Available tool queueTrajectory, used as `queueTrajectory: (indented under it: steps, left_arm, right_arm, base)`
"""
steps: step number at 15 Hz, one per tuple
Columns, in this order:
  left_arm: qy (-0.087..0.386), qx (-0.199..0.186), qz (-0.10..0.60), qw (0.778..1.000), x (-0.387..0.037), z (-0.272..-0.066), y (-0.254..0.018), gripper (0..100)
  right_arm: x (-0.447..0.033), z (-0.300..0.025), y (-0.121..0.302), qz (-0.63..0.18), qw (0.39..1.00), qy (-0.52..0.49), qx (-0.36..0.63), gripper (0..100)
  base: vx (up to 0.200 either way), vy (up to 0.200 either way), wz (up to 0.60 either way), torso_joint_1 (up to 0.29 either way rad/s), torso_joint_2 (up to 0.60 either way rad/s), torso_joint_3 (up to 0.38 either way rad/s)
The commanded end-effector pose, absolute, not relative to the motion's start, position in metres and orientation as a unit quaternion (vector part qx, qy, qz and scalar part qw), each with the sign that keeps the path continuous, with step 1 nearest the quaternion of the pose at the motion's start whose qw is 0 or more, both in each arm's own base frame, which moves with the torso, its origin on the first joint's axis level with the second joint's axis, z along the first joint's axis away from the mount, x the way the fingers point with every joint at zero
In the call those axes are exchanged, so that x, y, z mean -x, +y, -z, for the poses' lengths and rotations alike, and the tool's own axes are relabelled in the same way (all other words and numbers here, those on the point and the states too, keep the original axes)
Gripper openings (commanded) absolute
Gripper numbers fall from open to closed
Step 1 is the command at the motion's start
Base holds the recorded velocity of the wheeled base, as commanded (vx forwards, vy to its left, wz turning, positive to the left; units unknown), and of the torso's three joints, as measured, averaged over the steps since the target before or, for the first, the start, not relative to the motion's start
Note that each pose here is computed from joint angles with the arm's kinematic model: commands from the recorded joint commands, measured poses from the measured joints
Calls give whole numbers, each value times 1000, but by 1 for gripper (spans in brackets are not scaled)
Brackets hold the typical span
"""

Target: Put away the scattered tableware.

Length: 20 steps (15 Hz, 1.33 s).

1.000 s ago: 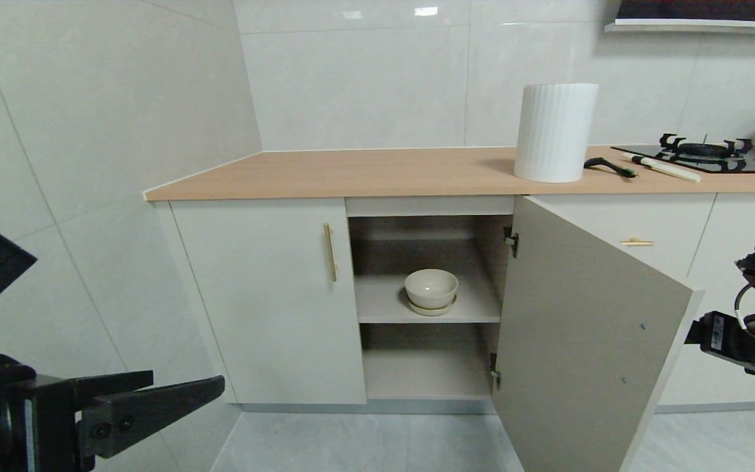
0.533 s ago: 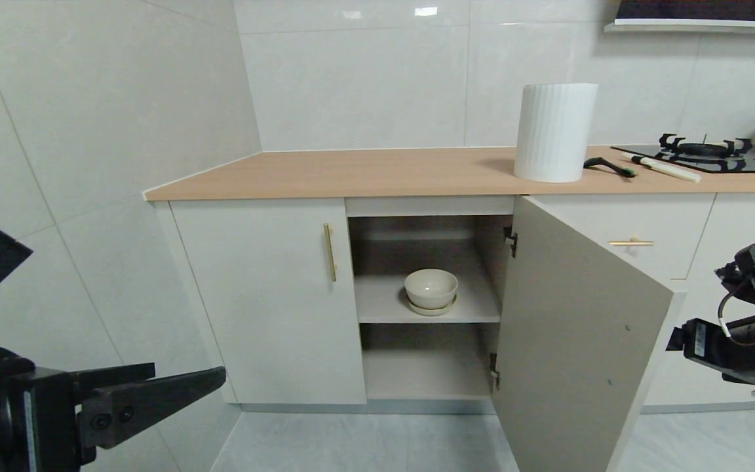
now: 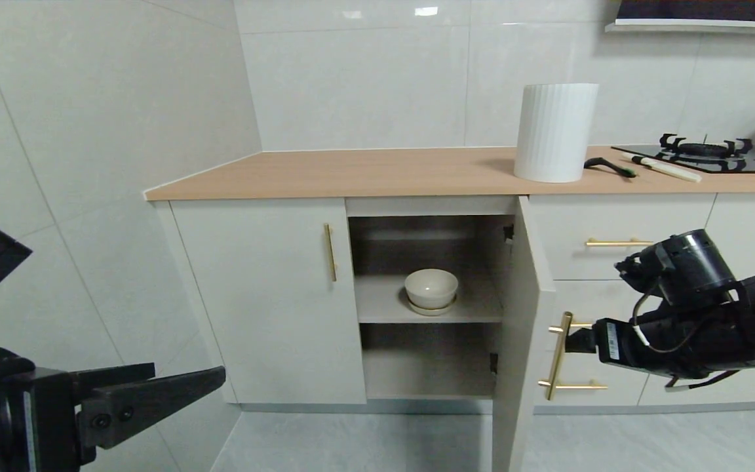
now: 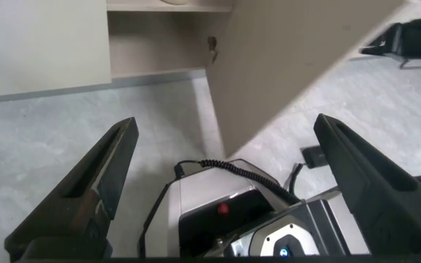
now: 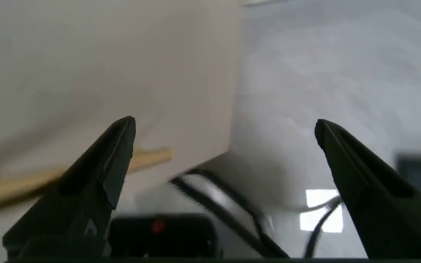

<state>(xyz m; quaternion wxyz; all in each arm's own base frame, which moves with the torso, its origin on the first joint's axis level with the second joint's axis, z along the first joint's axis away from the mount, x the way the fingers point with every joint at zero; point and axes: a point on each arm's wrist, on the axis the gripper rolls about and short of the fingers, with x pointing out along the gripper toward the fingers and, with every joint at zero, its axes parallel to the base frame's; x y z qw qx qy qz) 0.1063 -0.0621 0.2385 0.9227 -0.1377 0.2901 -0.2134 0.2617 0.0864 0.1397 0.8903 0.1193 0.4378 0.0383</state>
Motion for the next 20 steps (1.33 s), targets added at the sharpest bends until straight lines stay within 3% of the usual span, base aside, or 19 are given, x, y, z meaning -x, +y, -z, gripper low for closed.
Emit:
queueTrajectory:
  steps: [1,10,20]
  left_arm:
    - [291,138,212,923,-107,-238,-62,100]
    - [286,137,206,926,-107,-240,-62,100]
    - [292,134,205,924,-109,-237,-63,100]
  right_arm:
    - [-267,-145,133,-103,890,434,-98,100]
    - [-330,-121,182,-125,889,432,-91,100]
    - [-364,-101,198,-111,899,393,-158,100]
  base:
    - [0,0,0,0,0,0]
    - [0,0,0,0,0,0]
    - [0,0,0,0,0,0]
